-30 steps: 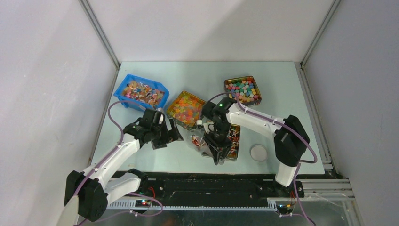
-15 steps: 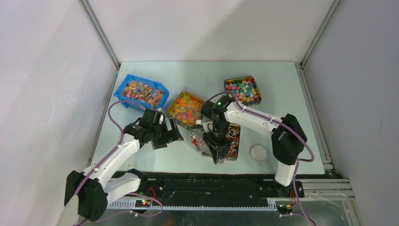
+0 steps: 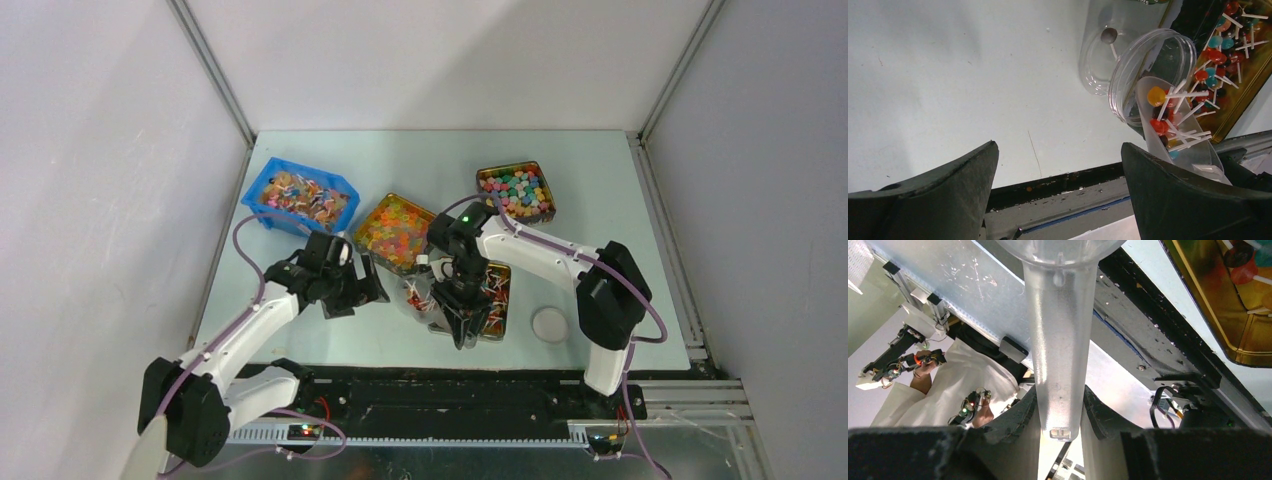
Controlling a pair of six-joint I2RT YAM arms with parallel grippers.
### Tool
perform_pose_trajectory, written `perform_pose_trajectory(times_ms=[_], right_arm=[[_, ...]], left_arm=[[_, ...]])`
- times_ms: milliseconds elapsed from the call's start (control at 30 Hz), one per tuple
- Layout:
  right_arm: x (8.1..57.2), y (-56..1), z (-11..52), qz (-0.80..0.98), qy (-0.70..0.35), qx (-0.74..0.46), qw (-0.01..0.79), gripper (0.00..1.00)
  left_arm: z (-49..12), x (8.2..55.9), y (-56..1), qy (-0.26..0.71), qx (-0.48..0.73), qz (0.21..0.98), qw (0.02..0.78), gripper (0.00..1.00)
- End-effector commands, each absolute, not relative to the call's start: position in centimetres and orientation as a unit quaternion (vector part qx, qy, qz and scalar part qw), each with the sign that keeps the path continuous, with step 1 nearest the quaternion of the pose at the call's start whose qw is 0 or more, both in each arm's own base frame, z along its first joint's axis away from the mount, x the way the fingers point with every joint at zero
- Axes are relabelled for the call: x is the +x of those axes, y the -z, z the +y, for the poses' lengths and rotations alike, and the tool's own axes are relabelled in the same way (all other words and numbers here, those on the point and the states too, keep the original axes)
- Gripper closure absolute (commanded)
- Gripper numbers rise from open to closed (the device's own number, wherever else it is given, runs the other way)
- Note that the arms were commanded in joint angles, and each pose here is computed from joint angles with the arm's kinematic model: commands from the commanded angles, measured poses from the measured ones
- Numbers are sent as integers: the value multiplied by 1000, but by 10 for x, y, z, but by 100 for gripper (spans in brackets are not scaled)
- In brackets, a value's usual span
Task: Pack the candies
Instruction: Place the fake candies in the packing bottle.
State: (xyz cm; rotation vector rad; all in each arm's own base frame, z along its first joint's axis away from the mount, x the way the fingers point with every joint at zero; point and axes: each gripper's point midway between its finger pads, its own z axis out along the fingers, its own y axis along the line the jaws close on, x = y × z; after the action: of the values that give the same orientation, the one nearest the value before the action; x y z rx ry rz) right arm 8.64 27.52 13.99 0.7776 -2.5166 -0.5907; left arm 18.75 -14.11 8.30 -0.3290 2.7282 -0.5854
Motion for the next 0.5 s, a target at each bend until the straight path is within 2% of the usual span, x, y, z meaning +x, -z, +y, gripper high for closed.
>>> perform_pose_trajectory(times_ms=[0,467], right_arm=[[88,-148,277,-911,213,276,221,100],[85,-148,278,-910,211,277,226,100]], left_arm=[[-146,194,-97,217,-96,955,179,2],[-169,199,-124,237,-37,951,197,3]])
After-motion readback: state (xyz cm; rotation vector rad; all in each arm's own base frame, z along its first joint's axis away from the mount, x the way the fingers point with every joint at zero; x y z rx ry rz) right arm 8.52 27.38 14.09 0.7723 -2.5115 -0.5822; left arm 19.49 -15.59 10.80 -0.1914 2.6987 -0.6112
